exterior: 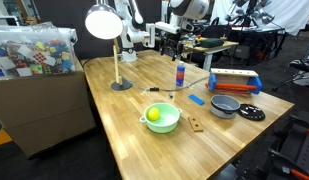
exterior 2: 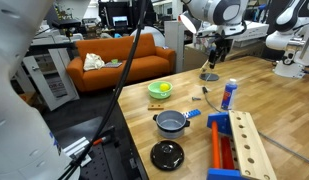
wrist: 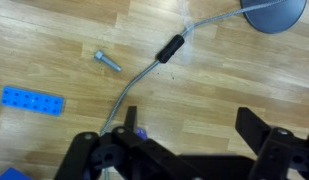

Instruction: Move the blue bottle forward

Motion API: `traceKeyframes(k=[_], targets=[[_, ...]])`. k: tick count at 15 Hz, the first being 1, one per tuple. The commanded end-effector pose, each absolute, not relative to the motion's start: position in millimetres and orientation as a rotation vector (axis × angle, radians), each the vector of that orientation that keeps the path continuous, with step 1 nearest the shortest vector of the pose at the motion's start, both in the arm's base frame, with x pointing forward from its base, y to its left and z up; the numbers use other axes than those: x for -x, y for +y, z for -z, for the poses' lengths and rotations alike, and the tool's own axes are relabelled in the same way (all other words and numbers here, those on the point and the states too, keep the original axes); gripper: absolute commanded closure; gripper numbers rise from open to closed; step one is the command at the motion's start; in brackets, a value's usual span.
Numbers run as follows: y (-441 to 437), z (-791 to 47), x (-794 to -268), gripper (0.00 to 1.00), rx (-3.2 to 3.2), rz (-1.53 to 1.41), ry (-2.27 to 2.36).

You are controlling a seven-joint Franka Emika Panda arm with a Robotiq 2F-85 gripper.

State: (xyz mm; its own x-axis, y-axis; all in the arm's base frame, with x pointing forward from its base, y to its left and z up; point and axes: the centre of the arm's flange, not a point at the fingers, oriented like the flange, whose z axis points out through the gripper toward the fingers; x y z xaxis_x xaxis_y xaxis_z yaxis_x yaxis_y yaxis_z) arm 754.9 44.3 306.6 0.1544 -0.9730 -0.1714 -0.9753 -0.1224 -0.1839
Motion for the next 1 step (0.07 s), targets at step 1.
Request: traceKeyframes(k=[1], targets=[[45.0,-306.9,-754.9,0.00,2.181,-0.013,1.892]])
